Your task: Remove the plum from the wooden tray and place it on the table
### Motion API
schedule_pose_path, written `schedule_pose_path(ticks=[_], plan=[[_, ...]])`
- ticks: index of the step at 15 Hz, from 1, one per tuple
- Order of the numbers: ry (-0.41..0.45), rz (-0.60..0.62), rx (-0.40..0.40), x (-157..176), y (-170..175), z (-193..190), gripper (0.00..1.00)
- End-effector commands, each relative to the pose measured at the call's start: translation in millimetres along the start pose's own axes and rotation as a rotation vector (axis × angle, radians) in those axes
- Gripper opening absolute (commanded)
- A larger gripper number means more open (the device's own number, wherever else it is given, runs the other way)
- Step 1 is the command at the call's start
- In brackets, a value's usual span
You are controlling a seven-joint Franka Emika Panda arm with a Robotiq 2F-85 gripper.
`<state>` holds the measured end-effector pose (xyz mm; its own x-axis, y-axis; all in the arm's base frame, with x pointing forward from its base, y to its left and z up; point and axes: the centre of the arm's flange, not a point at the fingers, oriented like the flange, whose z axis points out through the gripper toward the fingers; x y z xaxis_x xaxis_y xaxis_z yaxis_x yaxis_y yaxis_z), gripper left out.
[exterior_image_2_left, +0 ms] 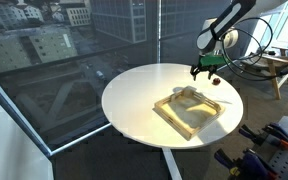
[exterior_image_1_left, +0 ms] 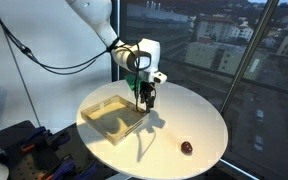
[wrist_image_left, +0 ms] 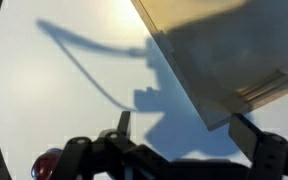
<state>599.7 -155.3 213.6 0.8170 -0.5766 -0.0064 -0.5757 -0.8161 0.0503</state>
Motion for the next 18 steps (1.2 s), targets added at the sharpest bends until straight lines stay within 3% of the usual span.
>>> schedule_pose_path(ticks=[1,18], plan=[[-0.007,-0.042,0.005,-12.3,-2.3,-20.2,1.0],[0.009,-0.226,0.053,-59.5,-44.1,-64.3,1.0]])
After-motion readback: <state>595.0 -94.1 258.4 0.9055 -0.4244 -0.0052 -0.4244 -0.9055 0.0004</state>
